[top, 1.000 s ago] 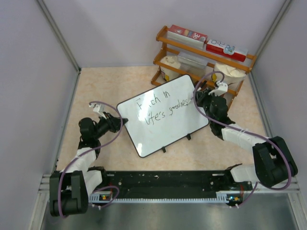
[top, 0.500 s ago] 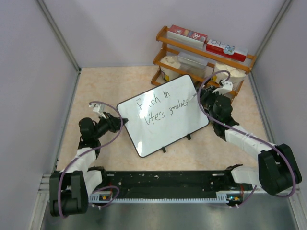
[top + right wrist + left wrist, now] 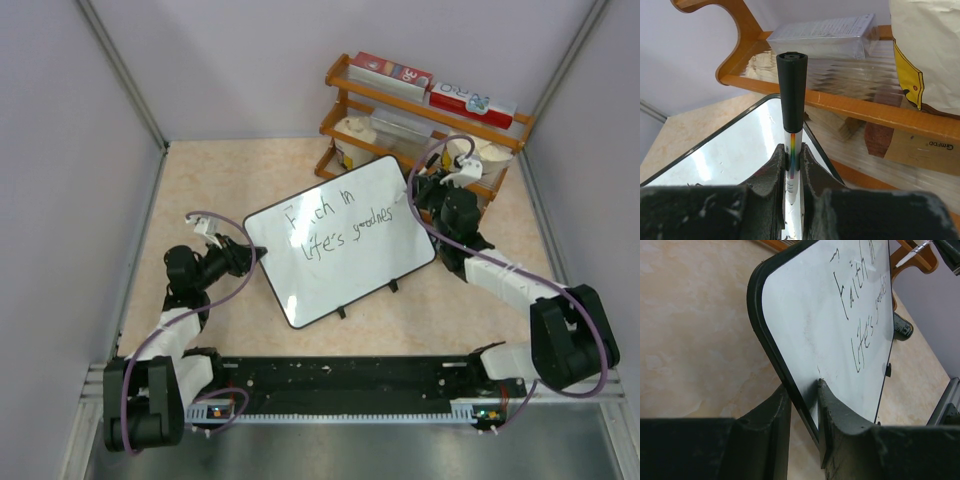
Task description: Write a sentence on the whiteboard
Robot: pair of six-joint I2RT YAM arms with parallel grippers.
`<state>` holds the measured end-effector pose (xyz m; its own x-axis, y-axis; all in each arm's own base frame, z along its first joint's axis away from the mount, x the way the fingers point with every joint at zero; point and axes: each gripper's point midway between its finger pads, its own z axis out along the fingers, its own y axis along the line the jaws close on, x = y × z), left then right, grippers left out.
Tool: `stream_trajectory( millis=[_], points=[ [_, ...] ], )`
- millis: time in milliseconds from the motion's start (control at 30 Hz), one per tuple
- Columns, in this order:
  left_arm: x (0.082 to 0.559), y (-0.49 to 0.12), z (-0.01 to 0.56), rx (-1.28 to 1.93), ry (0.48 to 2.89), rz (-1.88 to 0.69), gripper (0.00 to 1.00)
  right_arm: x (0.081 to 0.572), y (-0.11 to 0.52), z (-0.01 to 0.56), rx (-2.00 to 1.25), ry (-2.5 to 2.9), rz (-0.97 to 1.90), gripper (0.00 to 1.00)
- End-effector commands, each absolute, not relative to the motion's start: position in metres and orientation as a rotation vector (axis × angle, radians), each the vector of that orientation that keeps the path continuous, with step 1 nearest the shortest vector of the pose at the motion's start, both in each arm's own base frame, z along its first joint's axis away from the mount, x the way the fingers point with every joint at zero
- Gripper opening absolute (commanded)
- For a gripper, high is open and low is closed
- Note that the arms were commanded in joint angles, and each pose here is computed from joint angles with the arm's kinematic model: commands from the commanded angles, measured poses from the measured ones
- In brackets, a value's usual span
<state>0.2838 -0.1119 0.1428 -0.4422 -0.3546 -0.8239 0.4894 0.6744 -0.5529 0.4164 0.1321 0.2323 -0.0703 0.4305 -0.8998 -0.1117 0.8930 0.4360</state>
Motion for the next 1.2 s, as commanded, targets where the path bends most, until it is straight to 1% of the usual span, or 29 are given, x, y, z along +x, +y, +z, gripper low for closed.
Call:
stream_trajectory(
  millis=[0, 433, 700, 1000, 1167],
  points=[
    [0.289, -0.107, 0.136, 0.145, 1.799, -0.889, 0.0, 0.429, 0.129, 0.256, 0.255, 1.524, 0.447, 0.0],
    [0.289, -0.107, 0.136, 0.145, 1.798, -0.888, 0.0, 0.43, 0.132, 0.233, 0.246, 1.575, 0.446, 0.0],
    [0.289, -0.107, 0.135, 0.144, 1.8, -0.889, 0.0, 0.425, 0.141, 0.231, 0.217, 1.59, 0.498, 0.0],
    [0.289, -0.107, 0.135, 0.143, 1.802, -0.89, 0.0, 0.416, 0.138, 0.21, 0.236, 1.63, 0.496, 0.0],
    [0.289, -0.107, 0.135, 0.144, 1.8, -0.889, 0.0, 0.414, 0.132, 0.208, 0.256, 1.626, 0.474, 0.0]
  ],
)
